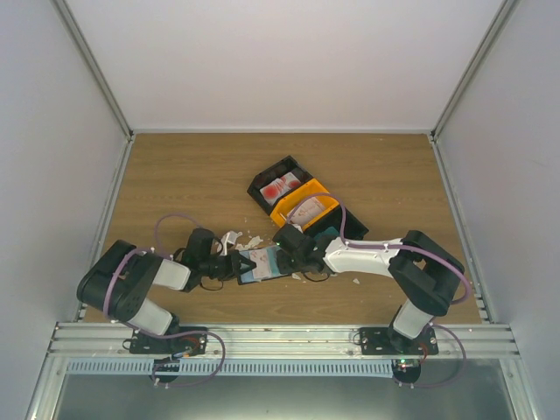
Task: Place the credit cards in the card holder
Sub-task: Insert the credit card into the card holder.
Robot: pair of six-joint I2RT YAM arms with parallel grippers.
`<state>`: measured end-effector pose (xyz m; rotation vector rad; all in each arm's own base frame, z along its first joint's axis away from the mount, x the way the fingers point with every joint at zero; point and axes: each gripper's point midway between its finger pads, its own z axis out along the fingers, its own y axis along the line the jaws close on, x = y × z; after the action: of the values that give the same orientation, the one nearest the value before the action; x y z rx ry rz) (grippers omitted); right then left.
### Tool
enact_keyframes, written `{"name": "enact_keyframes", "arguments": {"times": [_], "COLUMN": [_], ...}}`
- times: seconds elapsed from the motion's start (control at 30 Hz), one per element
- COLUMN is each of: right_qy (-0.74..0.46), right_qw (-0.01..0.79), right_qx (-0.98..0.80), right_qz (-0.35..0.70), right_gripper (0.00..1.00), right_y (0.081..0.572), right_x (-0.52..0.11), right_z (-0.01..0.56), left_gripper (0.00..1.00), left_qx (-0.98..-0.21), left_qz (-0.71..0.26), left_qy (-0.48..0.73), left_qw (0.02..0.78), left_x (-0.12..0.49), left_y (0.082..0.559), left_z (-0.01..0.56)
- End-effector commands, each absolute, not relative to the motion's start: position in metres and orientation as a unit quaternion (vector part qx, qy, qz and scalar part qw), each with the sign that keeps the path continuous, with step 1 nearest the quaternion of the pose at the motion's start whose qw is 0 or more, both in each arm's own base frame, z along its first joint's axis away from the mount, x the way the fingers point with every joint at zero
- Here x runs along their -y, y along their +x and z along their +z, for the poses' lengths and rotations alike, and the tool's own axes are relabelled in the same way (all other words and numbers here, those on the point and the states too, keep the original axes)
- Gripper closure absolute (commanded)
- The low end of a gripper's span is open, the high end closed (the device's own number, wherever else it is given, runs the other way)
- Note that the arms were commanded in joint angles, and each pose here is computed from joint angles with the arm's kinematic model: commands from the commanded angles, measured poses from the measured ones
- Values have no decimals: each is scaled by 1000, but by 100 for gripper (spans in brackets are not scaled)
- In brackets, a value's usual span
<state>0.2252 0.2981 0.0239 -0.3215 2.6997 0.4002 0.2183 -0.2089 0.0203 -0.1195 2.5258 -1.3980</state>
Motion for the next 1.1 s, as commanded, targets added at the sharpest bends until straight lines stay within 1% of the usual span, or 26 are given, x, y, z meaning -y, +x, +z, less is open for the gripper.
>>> {"name": "enact_keyframes", "arguments": {"times": [0.0, 0.27, 0.47, 0.8, 1.07], "right_qy": [-119, -121, -120, -123, -126], "right_qw": [159, 155, 154, 149, 159], "right_qx": [-976, -976, -975, -967, -959], "right_qz": [93, 98, 109, 167, 198], "right_gripper": [66, 67, 67, 65, 63], "right_y": [208, 207, 207, 202, 202], "right_x": [-274, -276, -280, -298, -305], "right_z": [-2, -4, -1, 7, 20], "left_gripper": [100, 100, 100, 100, 97], "left_qx": [-897, -891, -881, -883, -889], "left_qz": [-409, -421, -450, -451, -441], "left_qy": [-62, -67, -54, -35, -17], "left_qw": [158, 158, 134, 126, 120], "left_x": [189, 191, 203, 216, 228], "left_y": [229, 229, 218, 213, 215], "left_z": [1, 2, 4, 7, 4]}}
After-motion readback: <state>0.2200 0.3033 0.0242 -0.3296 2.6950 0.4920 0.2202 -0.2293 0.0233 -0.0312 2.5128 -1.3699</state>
